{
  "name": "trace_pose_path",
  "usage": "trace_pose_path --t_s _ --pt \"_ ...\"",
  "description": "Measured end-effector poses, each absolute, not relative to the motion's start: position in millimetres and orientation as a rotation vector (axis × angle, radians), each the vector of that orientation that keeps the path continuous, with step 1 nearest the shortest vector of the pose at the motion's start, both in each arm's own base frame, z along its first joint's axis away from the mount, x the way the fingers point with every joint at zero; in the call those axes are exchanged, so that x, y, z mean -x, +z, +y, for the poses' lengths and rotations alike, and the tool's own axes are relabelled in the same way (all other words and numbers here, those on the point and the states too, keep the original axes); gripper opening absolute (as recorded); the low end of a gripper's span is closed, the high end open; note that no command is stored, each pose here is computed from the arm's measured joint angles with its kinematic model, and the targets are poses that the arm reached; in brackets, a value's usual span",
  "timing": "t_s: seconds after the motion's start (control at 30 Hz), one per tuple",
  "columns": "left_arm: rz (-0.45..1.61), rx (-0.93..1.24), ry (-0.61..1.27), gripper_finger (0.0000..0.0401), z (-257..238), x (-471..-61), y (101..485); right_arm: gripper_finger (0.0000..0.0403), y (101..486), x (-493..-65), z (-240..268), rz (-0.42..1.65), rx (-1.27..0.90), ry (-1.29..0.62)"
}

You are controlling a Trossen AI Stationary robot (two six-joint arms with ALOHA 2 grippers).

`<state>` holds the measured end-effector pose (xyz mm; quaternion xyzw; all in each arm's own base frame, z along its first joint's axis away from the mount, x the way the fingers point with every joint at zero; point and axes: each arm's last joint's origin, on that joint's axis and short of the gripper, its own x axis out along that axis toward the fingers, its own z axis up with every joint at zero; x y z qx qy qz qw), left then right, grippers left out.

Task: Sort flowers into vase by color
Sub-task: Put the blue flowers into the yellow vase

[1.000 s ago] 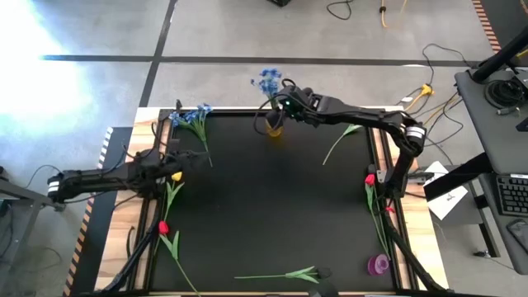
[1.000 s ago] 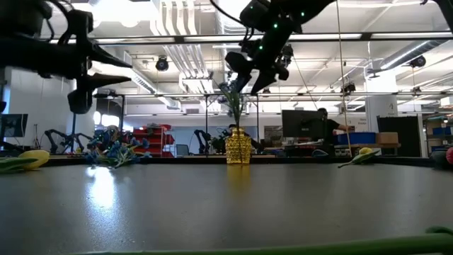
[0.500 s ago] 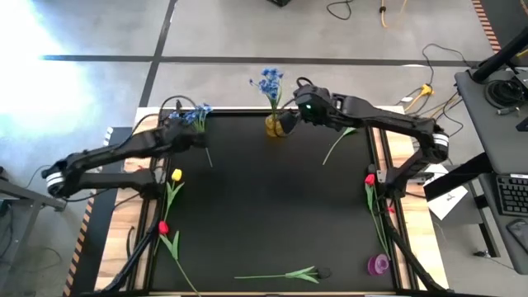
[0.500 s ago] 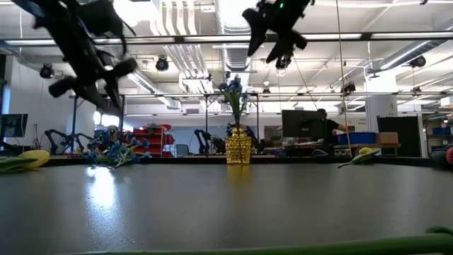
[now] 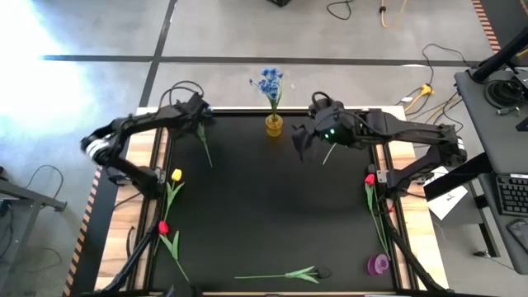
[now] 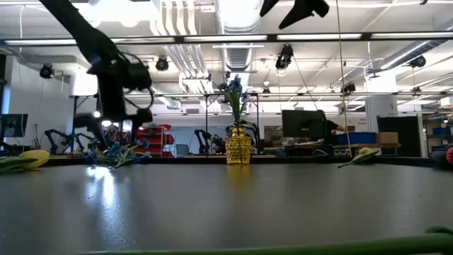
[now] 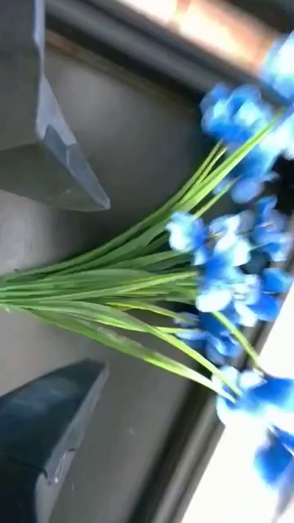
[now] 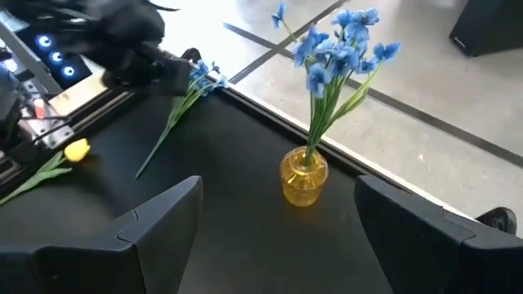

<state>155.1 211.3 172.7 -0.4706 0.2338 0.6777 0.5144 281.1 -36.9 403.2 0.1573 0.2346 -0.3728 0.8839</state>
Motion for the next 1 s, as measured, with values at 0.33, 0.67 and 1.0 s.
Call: trace_pose_path --t_s 0.33,0.67,1.0 --pt "0.734 1.165 1.681 0.0288 243.0 -172.4 139.0 0.0301 398.6 -282.3 -17.1 0.512 -0.323 -0.762" --pt "0.69 1.181 1.65 0.0044 244.3 -173.0 142.7 0.029 400.1 -279.7 -7.4 0.524 -0.322 -0.714" --pt "0.167 0.966 1.159 0.0003 186.5 -210.6 228.6 0.0259 418.8 -263.4 -6.6 0.529 -0.234 -0.609"
